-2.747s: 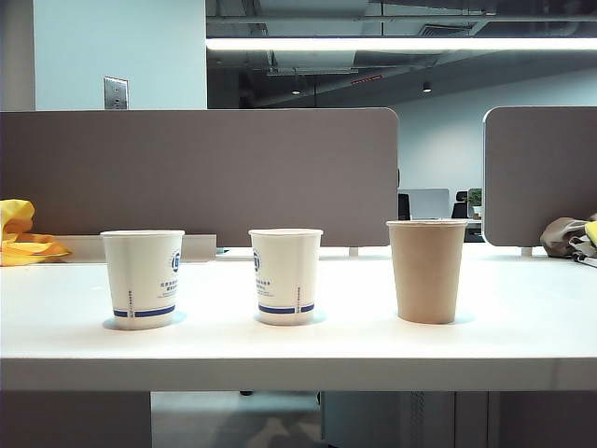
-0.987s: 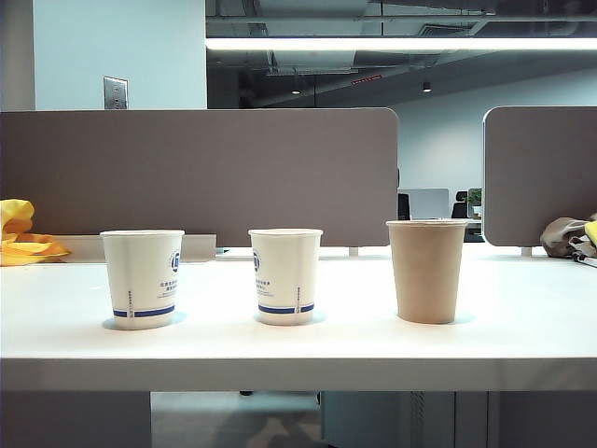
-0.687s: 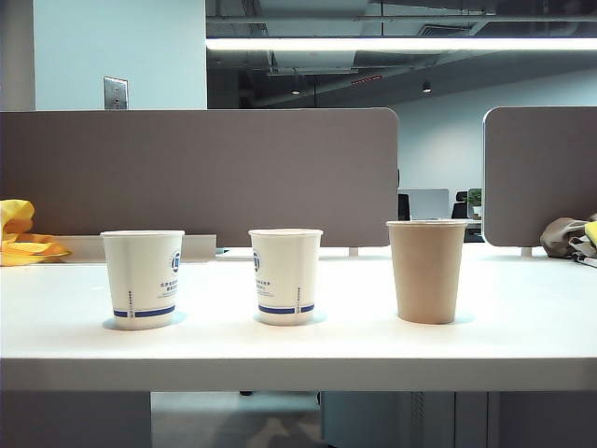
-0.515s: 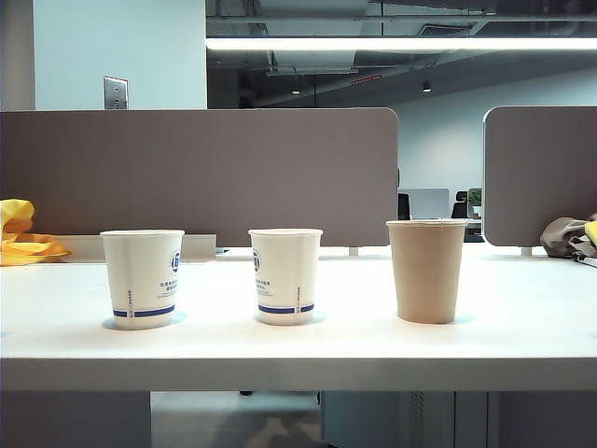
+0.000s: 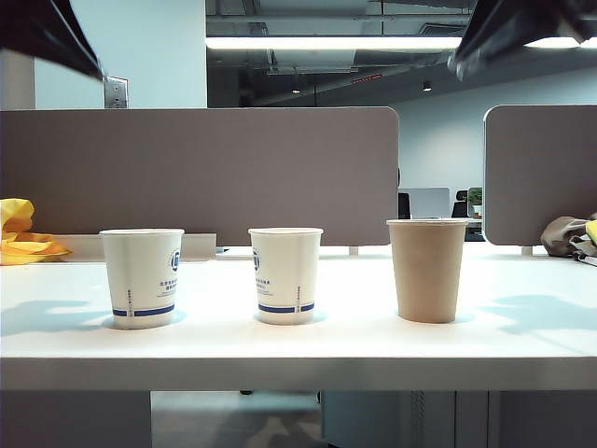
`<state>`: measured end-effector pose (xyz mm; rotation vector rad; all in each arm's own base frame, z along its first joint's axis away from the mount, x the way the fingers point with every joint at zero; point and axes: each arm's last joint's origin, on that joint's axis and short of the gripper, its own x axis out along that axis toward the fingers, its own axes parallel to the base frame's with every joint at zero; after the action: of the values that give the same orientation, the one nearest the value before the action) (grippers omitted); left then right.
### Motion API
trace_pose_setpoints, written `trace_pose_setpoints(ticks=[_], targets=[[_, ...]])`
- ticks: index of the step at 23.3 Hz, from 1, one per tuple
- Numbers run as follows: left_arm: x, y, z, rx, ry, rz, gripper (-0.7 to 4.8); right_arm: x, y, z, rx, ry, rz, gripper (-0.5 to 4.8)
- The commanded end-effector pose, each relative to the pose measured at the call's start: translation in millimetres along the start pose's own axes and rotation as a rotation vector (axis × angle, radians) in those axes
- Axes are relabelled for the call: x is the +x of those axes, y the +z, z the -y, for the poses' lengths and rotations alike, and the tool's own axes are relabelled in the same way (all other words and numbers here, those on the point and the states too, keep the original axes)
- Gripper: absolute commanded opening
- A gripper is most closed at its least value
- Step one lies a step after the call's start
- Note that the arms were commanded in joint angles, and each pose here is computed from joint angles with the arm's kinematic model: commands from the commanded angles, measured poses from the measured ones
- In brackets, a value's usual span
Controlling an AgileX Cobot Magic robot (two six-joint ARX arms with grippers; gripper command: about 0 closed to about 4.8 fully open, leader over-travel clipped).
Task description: Pick up all the paper cups on the table one by one and stack them together.
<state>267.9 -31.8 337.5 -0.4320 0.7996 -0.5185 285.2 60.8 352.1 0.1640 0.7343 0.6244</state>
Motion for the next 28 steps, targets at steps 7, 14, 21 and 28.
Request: trace_pose_setpoints(ticks=[7, 14, 21, 28], targets=[[32, -11, -16.4, 0.053, 0.159, -0.165, 1.04, 39, -11, 16, -0.024, -0.134, -0.16, 1.17], [53, -21, -24.1, 0.024, 0.152, -0.3, 1.04, 51, -17, 17, -0.01, -0.135, -0.224, 1.17], [58, -26, -25.7, 0.025, 0.149, -0.353, 1.04, 74, -29, 25, 0.024, -0.137, -0.332, 1.17], [58, -26, -25.0, 0.019, 0.122, -0.357, 1.03, 94, -38, 36, 0.054, -0.136, -0.403, 1.17]])
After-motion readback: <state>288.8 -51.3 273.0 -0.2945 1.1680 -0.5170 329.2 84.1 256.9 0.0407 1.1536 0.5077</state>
